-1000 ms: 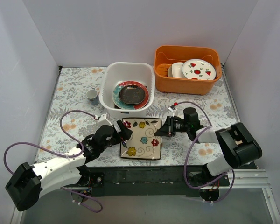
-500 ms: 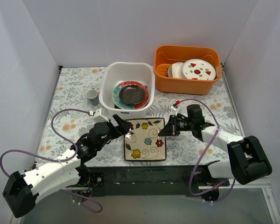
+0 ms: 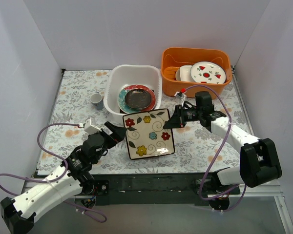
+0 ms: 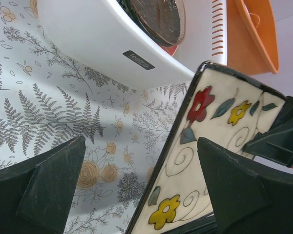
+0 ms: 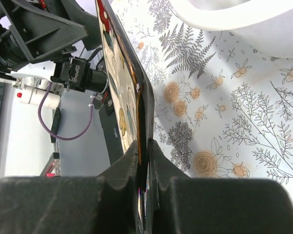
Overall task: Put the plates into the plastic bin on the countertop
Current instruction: Pick up the plate at the center of the board, then place the plate in the plastic bin.
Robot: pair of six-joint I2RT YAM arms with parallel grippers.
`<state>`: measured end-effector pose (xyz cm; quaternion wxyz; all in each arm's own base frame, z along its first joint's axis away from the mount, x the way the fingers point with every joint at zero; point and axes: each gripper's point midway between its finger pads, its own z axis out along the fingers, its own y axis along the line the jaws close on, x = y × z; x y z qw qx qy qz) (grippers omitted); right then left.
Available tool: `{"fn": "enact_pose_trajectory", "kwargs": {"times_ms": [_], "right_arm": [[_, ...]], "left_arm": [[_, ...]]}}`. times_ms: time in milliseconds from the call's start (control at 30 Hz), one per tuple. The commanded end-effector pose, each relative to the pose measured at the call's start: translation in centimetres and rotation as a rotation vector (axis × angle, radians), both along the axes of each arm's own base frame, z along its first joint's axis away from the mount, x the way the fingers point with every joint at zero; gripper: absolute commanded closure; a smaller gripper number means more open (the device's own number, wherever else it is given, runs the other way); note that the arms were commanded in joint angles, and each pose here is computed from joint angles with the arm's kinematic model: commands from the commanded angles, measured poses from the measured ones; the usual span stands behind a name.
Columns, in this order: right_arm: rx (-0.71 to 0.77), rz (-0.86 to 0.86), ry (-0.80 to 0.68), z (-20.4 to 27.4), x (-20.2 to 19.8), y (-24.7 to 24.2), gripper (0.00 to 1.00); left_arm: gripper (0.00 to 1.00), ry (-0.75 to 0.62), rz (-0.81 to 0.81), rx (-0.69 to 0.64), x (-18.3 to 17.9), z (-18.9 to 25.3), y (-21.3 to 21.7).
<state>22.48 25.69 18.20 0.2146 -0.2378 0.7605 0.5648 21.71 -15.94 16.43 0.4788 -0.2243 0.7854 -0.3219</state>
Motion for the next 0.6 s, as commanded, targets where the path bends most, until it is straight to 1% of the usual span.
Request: {"fn": "enact_pose_trajectory", "kwargs": {"times_ms": [0, 33, 67, 167, 333, 533, 567], "right_arm": [[0.111, 0.095, -0.028, 3.7, -0.1, 0.8, 0.99], [0.127, 0.096, -0.052, 4.1, 0.2, 0.9, 0.99], [0.129, 0.088, -0.057, 4.4, 0.6, 1.1, 0.99], [0.104, 0.041, -0.073, 4.8, 2.1, 1.3, 0.99], [0.088, -0.042, -0.138, 6.7, 5.6, 1.9, 0.99], [0.104, -0.106, -0.179, 8.5, 9.8, 3.0, 0.99], [0.106, -0.119, -0.167, 8.7, 10.3, 3.1, 0.99]], "left_arm": [[0.02, -0.010, 0.010, 0.009, -0.2, 0.0, 0.6], [0.02, -0.019, -0.011, 0.031, -0.2, -0.1, 0.3], [0.02, -0.027, -0.045, 0.023, -0.3, 0.0, -0.4], [0.02, -0.022, -0.090, 0.040, -0.2, -0.1, -1.4], [0.02, -0.016, -0.106, 0.050, 0.0, -0.7, -1.9], [0.02, -0.079, -0.120, 0.027, -0.1, 0.3, -1.9], [0.02, -0.091, -0.124, 0.022, 0.0, 0.6, -2.0]]}}
